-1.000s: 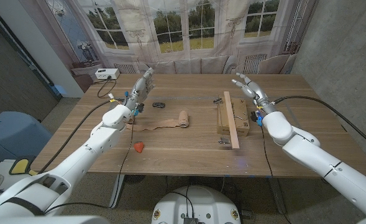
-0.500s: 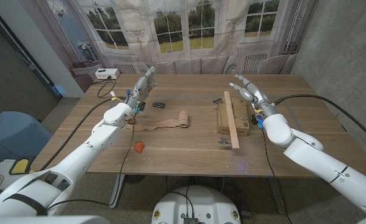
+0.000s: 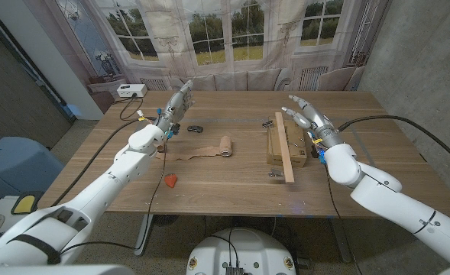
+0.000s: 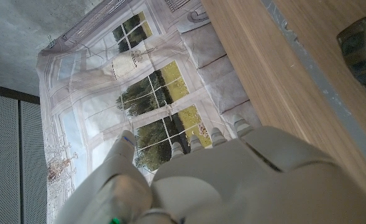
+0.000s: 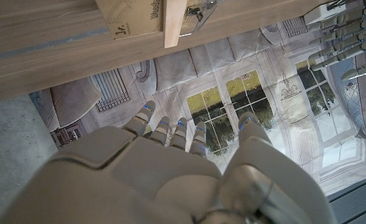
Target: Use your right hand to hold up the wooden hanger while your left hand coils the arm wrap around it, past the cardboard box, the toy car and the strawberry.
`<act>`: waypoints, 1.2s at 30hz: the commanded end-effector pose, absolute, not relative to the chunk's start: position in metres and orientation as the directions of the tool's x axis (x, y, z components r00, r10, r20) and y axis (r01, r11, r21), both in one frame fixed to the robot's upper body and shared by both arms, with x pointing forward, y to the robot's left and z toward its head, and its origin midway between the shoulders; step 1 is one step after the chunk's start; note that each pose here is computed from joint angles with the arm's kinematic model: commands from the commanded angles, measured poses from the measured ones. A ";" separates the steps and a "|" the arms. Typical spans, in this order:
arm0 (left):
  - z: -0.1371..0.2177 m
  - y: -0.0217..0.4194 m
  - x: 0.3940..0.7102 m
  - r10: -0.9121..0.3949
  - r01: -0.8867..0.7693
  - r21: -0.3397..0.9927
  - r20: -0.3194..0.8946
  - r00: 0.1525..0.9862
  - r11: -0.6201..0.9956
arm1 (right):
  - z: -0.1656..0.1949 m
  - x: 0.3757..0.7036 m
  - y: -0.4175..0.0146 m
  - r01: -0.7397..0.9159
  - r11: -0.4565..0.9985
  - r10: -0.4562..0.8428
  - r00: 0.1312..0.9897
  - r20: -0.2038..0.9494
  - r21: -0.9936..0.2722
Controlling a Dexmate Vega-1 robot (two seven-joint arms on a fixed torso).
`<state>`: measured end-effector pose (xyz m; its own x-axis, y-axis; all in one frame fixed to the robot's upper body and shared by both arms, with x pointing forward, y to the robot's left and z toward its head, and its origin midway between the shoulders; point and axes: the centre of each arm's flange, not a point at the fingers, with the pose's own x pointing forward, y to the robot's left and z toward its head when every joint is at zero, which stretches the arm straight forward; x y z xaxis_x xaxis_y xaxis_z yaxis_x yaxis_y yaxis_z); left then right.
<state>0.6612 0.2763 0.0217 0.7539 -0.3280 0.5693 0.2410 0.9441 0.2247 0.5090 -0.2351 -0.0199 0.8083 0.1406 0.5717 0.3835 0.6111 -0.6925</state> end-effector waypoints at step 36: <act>0.035 0.243 0.655 -0.386 0.264 0.288 0.557 0.735 0.920 | -0.067 0.445 -0.247 0.376 0.402 0.043 0.903 0.427 -0.835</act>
